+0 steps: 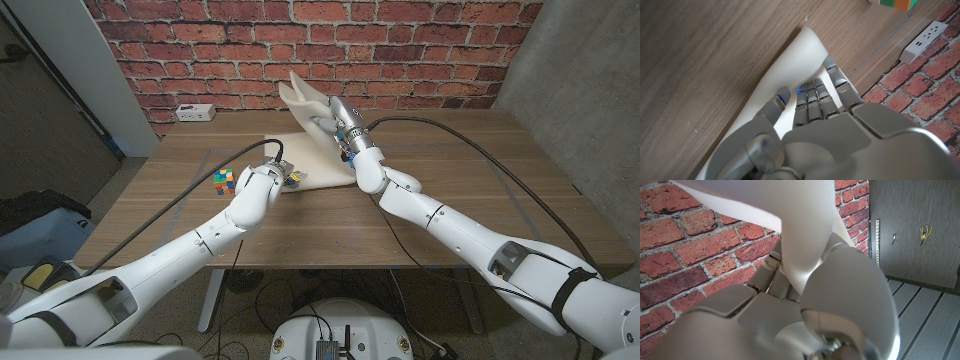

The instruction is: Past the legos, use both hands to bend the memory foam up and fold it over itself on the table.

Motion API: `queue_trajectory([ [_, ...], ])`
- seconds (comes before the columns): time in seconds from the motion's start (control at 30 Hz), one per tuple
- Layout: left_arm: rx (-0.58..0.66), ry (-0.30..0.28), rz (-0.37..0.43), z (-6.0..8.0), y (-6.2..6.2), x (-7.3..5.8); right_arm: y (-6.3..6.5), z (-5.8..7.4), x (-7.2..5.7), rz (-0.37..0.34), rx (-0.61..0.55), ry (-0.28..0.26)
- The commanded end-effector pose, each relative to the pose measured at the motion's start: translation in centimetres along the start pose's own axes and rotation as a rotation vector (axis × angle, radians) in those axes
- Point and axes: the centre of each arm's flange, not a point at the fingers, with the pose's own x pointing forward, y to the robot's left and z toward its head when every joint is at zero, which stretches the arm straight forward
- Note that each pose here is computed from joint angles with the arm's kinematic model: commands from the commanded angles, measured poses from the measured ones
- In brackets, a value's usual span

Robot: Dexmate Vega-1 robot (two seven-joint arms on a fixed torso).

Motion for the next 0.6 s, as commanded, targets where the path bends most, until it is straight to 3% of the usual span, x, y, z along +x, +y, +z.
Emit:
queue_trajectory([
  [0.03, -0.007, -0.026, -0.003, 0.3, 0.0, 0.2, 1.4, 1.2, 0.7, 0.056, 0.038, -0.042],
  [0.6, -0.015, -0.036, 0.006, 0.3, 0.3, 0.1, 4.3, 1.3, 1.1, 0.182, 0.066, -0.025],
])
